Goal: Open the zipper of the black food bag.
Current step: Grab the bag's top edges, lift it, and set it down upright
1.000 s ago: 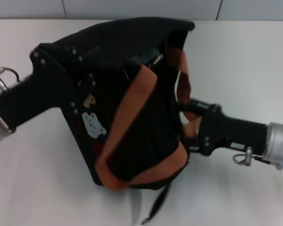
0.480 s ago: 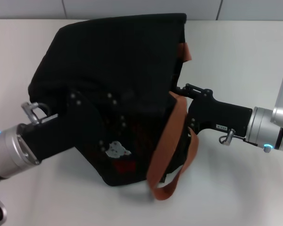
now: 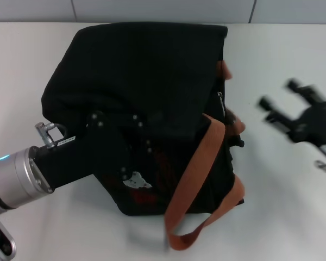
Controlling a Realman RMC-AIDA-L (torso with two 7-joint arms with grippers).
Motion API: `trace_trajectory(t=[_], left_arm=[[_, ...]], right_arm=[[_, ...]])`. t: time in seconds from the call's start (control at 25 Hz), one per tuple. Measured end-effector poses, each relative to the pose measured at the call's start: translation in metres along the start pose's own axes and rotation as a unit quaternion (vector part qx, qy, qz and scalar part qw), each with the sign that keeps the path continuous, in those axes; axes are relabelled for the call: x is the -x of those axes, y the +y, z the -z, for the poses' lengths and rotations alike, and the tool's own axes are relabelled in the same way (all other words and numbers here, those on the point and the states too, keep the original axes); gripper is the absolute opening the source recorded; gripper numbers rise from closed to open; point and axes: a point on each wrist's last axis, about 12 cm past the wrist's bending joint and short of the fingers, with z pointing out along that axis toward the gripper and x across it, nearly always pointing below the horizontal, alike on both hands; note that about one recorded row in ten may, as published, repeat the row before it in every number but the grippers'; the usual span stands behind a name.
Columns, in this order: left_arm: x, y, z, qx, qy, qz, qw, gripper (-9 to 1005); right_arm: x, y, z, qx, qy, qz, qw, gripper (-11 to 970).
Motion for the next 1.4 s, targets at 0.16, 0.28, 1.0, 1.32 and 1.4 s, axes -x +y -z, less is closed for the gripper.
trace_trajectory(t=[0.16, 0.28, 1.0, 1.32, 1.4], left_arm=[[0.000, 0.000, -0.002, 0.001, -0.001, 0.002, 1.000, 97], [-0.001, 0.000, -0.002, 0.002, 0.001, 0.004, 1.000, 96], [-0.001, -0.001, -0.005, 0.003, -0.004, 0.003, 1.000, 91], [0.000, -0.001, -0.006, 0.002, -0.005, 0.003, 1.000, 90], [-0.001, -0.001, -0.006, 0.002, -0.005, 0.003, 1.000, 90]], right_arm=[[0.003, 0.024, 0.011, 0.000, -0.070, 0.074, 0.995, 837], [0.000, 0.047, 0.009, 0.042, -0.082, 0.127, 0.988, 837], [-0.002, 0.075, -0.025, 0.044, -0.094, 0.254, 0.962, 837], [-0.006, 0.089, -0.021, 0.092, -0.100, 0.281, 0.950, 837], [-0.007, 0.091, -0.018, 0.091, -0.097, 0.283, 0.950, 837]])
